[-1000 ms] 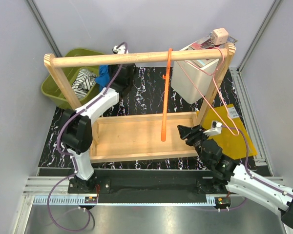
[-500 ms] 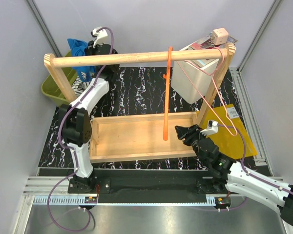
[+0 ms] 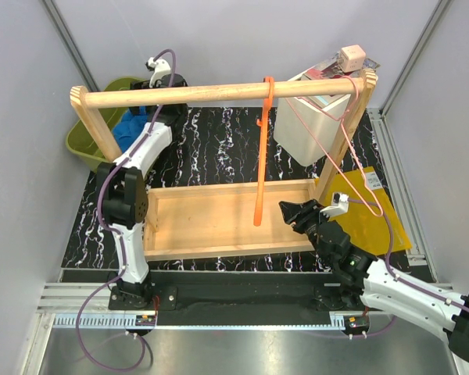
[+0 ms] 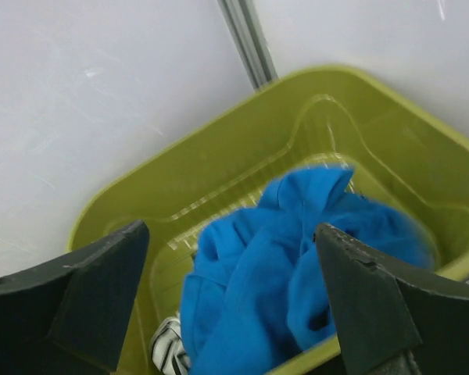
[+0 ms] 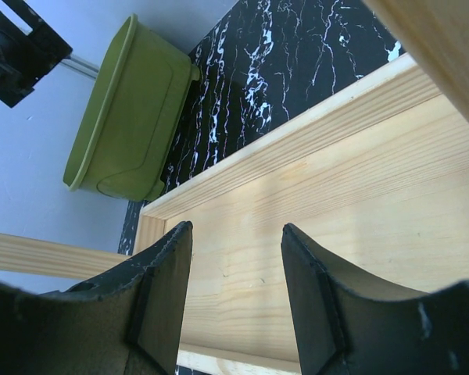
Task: Remove the tank top from the hanger
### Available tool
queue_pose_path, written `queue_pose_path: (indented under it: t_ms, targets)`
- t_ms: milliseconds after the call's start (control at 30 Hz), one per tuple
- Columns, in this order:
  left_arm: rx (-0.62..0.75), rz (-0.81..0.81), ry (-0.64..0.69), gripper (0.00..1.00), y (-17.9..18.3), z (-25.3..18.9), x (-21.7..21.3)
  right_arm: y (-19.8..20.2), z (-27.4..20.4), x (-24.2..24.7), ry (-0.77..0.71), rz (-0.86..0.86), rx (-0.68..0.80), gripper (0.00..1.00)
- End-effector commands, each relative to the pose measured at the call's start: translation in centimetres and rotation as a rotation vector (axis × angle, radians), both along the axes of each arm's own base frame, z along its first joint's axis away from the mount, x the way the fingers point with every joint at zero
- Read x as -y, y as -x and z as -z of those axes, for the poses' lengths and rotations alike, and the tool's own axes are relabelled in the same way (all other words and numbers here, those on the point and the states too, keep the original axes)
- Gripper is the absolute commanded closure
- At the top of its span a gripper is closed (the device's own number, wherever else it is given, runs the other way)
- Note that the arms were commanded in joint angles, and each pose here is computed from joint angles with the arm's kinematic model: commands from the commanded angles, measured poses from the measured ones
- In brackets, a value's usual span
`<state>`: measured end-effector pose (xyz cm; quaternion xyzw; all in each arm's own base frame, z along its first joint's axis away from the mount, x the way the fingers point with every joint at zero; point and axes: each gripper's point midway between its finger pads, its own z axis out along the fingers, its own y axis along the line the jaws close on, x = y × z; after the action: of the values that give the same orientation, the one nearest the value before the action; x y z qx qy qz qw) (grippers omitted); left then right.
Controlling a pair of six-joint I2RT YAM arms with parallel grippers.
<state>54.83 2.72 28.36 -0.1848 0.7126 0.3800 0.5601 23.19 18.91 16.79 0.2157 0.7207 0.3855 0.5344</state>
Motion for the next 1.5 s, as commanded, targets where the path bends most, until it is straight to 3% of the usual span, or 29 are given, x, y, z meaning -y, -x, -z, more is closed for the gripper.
queue_pose_path:
  t_ms: [0, 233, 433, 533, 667, 767, 833, 867, 1067, 1233, 1367, 1467]
  targets:
    - [0.102, 0.121, 0.155, 0.06, 1.5, -4.0, 3.1, -0.2, -1.2, 0.2, -0.035, 0.011, 0.032, 0.43]
    - [0.034, 0.357, 0.263, 0.06, 5.8, -2.6, 11.7, 0.1, -1.5, 0.3, -0.042, 0.003, 0.027, 0.42]
    - [-0.027, 0.554, 0.639, 0.09, 11.9, 2.7, 17.3, 0.8, -2.6, 0.7, -0.067, -0.014, 0.040, 0.42]
    - [-0.106, 0.741, 0.815, 0.12, 16.3, 5.5, 21.7, 1.3, -2.7, 0.9, -0.073, -0.032, 0.046, 0.41]
    - [-0.252, 0.964, 0.906, 0.12, 24.2, 8.5, 26.3, 2.1, -1.9, 0.6, -0.091, -0.071, 0.032, 0.39]
    - [-0.323, 1.146, 0.996, 0.12, 30.4, 9.6, 28.7, 3.0, -1.0, 0.1, -0.094, -0.129, 0.020, 0.37]
    - [-0.292, 1.321, 1.082, 0.12, 34.6, 7.8, 30.0, 3.9, -0.1, -0.6, -0.102, -0.192, 0.001, 0.36]
    - [-0.338, 1.351, 1.097, 0.09, 36.5, 10.2, 29.6, 4.3, 0.1, -0.9, -0.116, -0.218, -0.006, 0.35]
    - [-0.199, 1.682, 1.296, 0.04, 44.9, 9.3, 27.6, 7.9, 0.3, -3.1, -0.177, -0.448, 0.020, 0.22]
    - [-0.031, 1.915, 1.395, 0.01, 49.3, 7.7, 25.4, 10.7, -1.1, -4.0, -0.252, -0.612, 0.099, 0.01]
    - [-0.176, 1.898, 1.403, 0.01, 50.0, 10.3, 25.8, 11.0, 0.1, -3.7, -0.221, -0.614, 0.068, 0.00]
    - [-0.195, 1.892, 1.396, 0.01, 49.9, 11.5, 26.1, 10.5, 0.9, -3.4, -0.195, -0.581, 0.052, 0.01]
